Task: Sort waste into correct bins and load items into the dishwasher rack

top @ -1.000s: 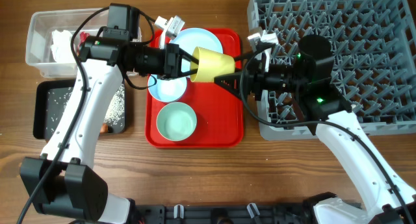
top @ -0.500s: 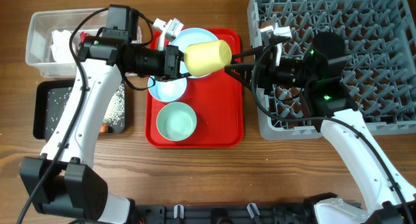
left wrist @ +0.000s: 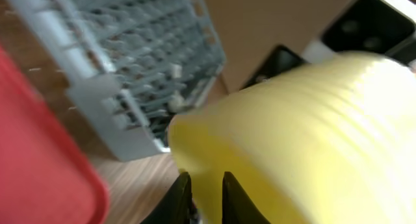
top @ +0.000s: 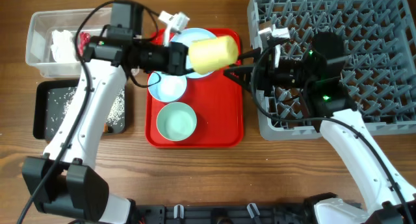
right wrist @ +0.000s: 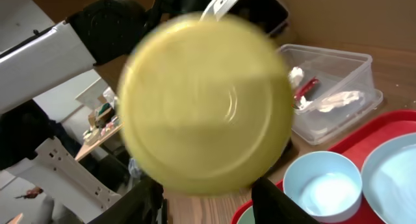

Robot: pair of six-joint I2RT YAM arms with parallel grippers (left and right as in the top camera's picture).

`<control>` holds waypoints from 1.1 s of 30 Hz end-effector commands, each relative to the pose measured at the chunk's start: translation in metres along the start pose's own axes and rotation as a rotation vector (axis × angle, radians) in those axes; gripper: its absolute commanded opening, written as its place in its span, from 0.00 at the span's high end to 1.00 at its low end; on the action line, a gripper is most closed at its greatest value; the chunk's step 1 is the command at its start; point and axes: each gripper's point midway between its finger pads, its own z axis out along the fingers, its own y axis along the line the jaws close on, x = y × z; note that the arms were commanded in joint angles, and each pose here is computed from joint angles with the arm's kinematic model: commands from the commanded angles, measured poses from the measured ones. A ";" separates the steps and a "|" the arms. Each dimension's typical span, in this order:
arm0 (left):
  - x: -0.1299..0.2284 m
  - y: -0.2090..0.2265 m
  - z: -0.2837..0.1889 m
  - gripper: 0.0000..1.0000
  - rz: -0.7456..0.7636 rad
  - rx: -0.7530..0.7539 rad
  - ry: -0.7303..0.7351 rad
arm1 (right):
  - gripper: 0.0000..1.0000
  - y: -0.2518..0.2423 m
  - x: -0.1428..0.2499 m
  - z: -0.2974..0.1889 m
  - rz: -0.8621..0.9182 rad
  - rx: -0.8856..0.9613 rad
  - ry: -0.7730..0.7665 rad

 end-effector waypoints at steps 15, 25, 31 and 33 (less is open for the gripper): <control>-0.010 -0.039 0.003 0.91 0.184 0.213 -0.002 | 0.53 0.006 0.002 0.005 -0.027 -0.025 0.013; -0.046 0.090 0.011 0.22 0.210 -0.736 -0.062 | 0.01 -0.048 -0.035 -0.108 0.133 0.295 -0.187; -0.104 0.155 0.058 0.11 0.448 -0.924 0.150 | 0.00 -0.054 -0.010 -0.174 0.164 0.597 -0.214; -0.104 0.173 0.083 0.05 0.553 -0.974 0.209 | 0.00 -0.058 0.004 -0.175 0.194 0.620 -0.179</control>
